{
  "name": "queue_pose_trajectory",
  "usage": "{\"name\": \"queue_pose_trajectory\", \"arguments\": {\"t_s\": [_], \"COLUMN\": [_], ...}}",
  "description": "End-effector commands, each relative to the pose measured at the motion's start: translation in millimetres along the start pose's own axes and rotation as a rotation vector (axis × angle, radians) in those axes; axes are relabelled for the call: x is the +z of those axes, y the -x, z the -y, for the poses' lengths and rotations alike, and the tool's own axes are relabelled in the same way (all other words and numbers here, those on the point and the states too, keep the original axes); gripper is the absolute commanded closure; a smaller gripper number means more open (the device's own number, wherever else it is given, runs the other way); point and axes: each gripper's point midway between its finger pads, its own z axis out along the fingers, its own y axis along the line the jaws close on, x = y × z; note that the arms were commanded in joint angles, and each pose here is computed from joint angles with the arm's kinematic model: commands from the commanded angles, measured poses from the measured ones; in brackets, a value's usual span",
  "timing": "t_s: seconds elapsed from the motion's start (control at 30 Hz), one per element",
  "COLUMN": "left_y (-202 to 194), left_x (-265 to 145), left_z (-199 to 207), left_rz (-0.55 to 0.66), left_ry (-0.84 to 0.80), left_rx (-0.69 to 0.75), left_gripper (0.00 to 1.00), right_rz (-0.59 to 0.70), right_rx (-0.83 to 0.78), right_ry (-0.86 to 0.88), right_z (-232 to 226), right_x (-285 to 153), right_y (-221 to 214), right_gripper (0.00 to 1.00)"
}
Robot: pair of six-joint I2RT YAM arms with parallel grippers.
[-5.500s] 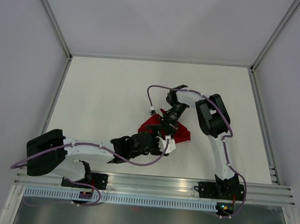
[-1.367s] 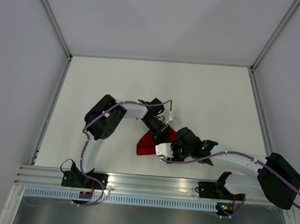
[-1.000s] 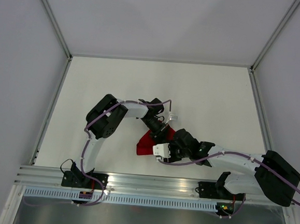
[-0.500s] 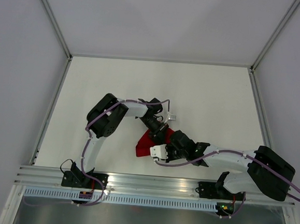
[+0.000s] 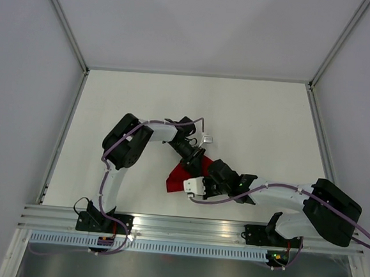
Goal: Fold the napkin, place the utensils inside, and roll it up
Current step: Roll the napkin with the utensil
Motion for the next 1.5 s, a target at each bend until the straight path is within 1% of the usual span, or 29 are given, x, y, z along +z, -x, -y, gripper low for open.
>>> {"name": "queue_pose_trajectory", "arguments": {"t_s": [0.0, 0.03, 0.2, 0.33, 0.37, 0.4, 0.47, 0.5, 0.53, 0.57, 0.6, 0.63, 0.67, 0.7, 0.73, 0.77, 0.8, 0.83, 0.9, 0.93, 0.97, 1.03, 1.07, 1.1, 1.17, 1.23, 1.27, 1.3, 1.47], "left_y": [31, 42, 60, 75, 82, 86, 90, 99, 90, 97, 98, 82, 79, 79, 61, 54, 50, 38, 31, 30, 29, 30, 30, 32, 35, 41, 42, 44, 47], "left_x": [-30, -43, -78, -106, -121, -132, -153, -169, -172, -186, -214, -214, -225, -259, -257, -265, -278, -283, -285, -283, -282, -268, -265, -252, -233, -209, -186, -181, -122], "left_z": [-11, -8, -7, -7, 5, 2, 16, 18, 13, 23, 38, 26, 34, 60, 48, 53, 66, 69, 85, 88, 91, 106, 107, 118, 118, 126, 121, 123, 103], "left_rz": [0.146, 0.195, 0.335, 0.509, 0.577, 0.632, 0.76, 0.853, 0.891, 0.983, 1.119, 1.157, 1.24, 1.416, 1.46, 1.52, 1.607, 1.647, 1.65, 1.636, 1.608, 1.569, 1.525, 1.501, 1.378, 1.281, 1.18, 1.153, 0.868], "left_ry": [0.108, 0.117, 0.166, 0.232, 0.258, 0.293, 0.326, 0.385, 0.415, 0.424, 0.485, 0.518, 0.522, 0.537, 0.555, 0.564, 0.565, 0.585, 0.621, 0.648, 0.722, 0.768, 0.866, 0.889, 0.996, 1.02, 1.053, 1.082, 1.186], "left_rx": [0.037, 0.057, 0.022, 0.022, 0.015, 0.009, 0.019, 0.039, 0.021, 0.047, 0.066, 0.034, 0.047, 0.116, 0.107, 0.135, 0.189, 0.21, 0.327, 0.361, 0.44, 0.551, 0.642, 0.701, 0.84, 0.911, 0.982, 1.006, 1.182], "left_gripper": [0.59, 0.58, 0.58, 0.57, 0.58, 0.58, 0.58, 0.58, 0.58, 0.58, 0.58, 0.57, 0.57, 0.56, 0.53, 0.51, 0.49, 0.48, 0.47, 0.47, 0.46, 0.45, 0.44, 0.44, 0.43, 0.43, 0.43, 0.43, 0.42], "right_rz": [-0.079, -0.076, -0.056, 0.005, 0.01, -0.002, 0.04, 0.024, 0.041, 0.07, 0.058, 0.074, 0.077, 0.076, 0.09, 0.089, 0.083, 0.094, 0.082, 0.086, 0.084, 0.071, 0.06, 0.052, 0.039, 0.025, 0.017, 0.01, -0.03], "right_rx": [0.048, 0.052, 0.109, 0.158, 0.185, 0.208, 0.221, 0.248, 0.252, 0.264, 0.305, 0.312, 0.321, 0.365, 0.368, 0.393, 0.425, 0.424, 0.478, 0.481, 0.5, 0.527, 0.539, 0.551, 0.567, 0.587, 0.598, 0.606, 0.65], "right_ry": [0.122, 0.13, 0.185, 0.251, 0.26, 0.306, 0.327, 0.373, 0.379, 0.403, 0.475, 0.477, 0.492, 0.552, 0.548, 0.562, 0.633, 0.636, 0.706, 0.703, 0.712, 0.744, 0.749, 0.756, 0.751, 0.761, 0.774, 0.78, 0.808], "right_z": [-29, -30, -25, -13, -9, -14, -1, -8, 1, 4, -7, 5, 8, 0, 12, 15, 5, 16, 10, 19, 20, 19, 19, 18, 23, 26, 24, 24, 23], "right_x": [-1, -1, -4, -6, -7, -8, -9, -8, -8, -9, -9, -9, -9, -9, -8, -9, -9, -8, -7, -4, -3, 2, 3, 7, 10, 14, 16, 15, 20], "right_y": [-22, -22, -23, -16, -20, -25, -20, -26, -20, -19, -23, -19, -23, -25, -22, -26, -30, -27, -35, -35, -38, -42, -45, -47, -49, -49, -52, -52, -57], "right_gripper": [0.98, 0.98, 1.0, 1.0, 0.99, 0.99, 0.99, 1.0, 1.0, 1.0, 0.99, 1.0, 0.99, 1.0, 1.0, 1.0, 0.99, 1.0, 1.0, 0.99, 0.99, 1.0, 0.99, 1.0, 0.99, 0.99, 0.99, 0.99, 1.0]}}
